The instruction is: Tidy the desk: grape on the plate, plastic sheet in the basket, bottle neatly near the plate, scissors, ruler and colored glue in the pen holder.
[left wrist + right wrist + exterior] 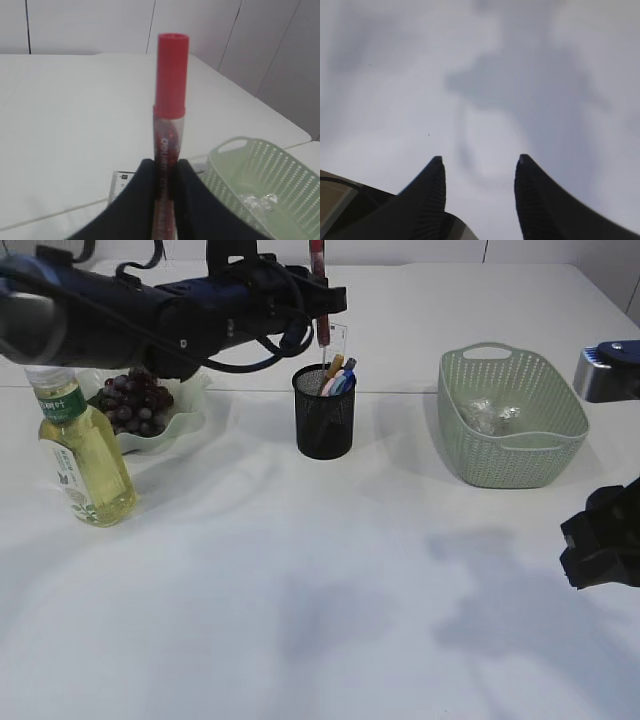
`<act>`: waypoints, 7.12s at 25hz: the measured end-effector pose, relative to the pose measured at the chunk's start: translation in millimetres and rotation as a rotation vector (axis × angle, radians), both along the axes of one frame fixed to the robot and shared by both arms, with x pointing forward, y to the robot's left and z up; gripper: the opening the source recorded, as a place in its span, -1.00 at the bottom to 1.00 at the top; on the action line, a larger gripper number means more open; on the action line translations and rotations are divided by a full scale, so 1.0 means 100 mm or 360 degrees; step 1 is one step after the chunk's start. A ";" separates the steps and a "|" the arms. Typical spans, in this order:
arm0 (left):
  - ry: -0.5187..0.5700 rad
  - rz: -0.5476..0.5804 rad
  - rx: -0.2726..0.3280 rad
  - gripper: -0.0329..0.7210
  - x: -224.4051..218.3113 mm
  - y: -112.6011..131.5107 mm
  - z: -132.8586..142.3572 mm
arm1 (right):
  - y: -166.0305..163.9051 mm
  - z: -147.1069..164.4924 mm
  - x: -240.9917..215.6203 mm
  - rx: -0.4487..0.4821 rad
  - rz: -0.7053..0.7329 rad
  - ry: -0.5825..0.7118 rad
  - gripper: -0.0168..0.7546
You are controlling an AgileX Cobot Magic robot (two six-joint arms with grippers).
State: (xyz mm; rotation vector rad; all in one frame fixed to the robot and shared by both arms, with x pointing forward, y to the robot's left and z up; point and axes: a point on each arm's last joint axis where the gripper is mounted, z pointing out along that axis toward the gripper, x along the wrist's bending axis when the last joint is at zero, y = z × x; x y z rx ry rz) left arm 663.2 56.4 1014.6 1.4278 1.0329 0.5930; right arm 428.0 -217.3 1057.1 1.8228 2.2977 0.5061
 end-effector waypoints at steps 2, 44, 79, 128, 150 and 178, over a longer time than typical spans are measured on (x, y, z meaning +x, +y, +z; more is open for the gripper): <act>-0.0009 0.0005 0.0012 -0.71 0.10 -0.01 -0.10 | 0.00 0.00 0.00 -0.0004 0.0000 -0.0001 -0.01; -0.0008 0.0034 0.0070 -0.25 0.41 0.06 -0.61 | -0.01 0.01 0.03 -0.0019 0.0002 -0.0058 -0.01; 0.0819 -0.0141 0.0649 0.01 -2.49 1.08 2.17 | -0.09 -0.04 -0.12 -0.0161 0.0008 0.0213 0.08; 0.0480 -0.0027 0.0497 -0.09 -4.34 2.62 0.44 | -0.84 -0.06 -2.04 0.0167 0.0350 -0.1104 0.08; 0.0431 -0.0145 0.0366 -0.14 -4.30 2.50 0.41 | -0.83 -0.11 -2.02 0.0156 0.0349 -0.1070 0.08; 0.0487 0.0704 0.0319 -0.14 -4.32 2.50 0.42 | -0.79 -0.11 -2.01 -0.0032 -0.0169 -0.1080 0.08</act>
